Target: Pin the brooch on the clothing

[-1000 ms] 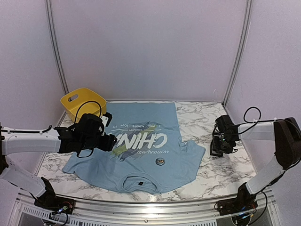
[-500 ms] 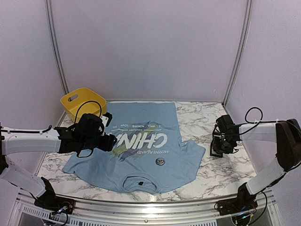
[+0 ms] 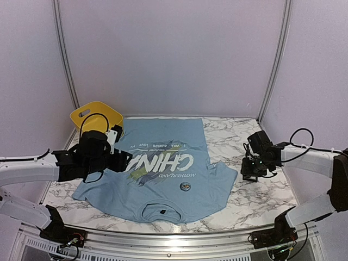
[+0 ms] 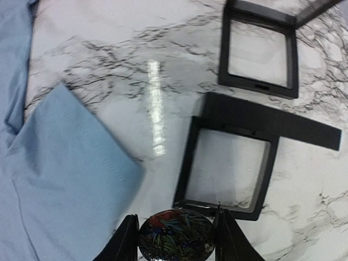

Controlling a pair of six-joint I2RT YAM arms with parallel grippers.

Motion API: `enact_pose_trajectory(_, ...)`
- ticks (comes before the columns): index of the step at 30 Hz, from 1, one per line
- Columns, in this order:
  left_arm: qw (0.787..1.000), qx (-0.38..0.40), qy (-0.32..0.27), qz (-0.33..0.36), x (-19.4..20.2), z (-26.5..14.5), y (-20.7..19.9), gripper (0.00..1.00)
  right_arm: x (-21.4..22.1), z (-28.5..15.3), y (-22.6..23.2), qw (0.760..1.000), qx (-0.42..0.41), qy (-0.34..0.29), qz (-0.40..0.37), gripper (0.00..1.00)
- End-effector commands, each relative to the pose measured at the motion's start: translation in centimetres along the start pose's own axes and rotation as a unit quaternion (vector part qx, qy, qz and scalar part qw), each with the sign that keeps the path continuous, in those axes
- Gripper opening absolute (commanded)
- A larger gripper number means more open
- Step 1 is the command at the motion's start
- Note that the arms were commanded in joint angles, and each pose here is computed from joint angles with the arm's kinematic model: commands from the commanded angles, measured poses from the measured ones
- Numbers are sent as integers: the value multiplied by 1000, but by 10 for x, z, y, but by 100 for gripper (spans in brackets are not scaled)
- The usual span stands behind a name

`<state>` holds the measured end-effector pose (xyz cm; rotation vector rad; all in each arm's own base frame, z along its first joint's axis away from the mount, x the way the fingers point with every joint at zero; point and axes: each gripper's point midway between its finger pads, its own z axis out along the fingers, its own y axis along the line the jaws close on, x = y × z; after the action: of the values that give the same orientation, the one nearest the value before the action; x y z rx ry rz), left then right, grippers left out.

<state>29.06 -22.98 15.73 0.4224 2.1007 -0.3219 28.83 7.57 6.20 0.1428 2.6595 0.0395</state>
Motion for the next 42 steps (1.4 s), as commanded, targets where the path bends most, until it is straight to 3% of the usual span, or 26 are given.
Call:
enact_pose_trajectory(1,997,24,-63,-30,-31,-14,-8,67,-15,-31,56,988,-124,-56,-79,29)
enact_pose_trajectory(6,995,59,-82,-4,-49,-17,-33,67,-16,-68,116,944,-278,-108,-140,25)
enact_pose_trajectory(10,974,121,-137,135,-68,-31,-83,65,-12,-96,156,900,-381,-102,-188,24)
enact_pose_trajectory(13,911,200,-208,296,-63,-50,-132,67,-10,-118,179,865,-440,-93,-222,24)
enact_pose_trajectory(17,796,287,-285,451,-39,-67,-174,72,0,-143,202,825,-490,-81,-269,23)
enact_pose_trajectory(23,701,327,-321,547,-40,-55,-211,72,40,-165,230,776,-540,-23,-326,22)
enact_pose_trajectory(28,652,384,-305,579,-32,-59,-229,56,69,-184,246,742,-563,10,-363,22)
enact_pose_trajectory(33,632,402,-297,592,-21,-69,-233,46,82,-189,254,730,-571,23,-376,22)
enact_pose_trajectory(38,604,428,-234,630,3,-66,-239,46,92,-190,262,722,-574,40,-385,22)
enact_pose_trajectory(42,593,436,-242,632,2,-72,-242,49,96,-190,266,718,-573,43,-393,22)
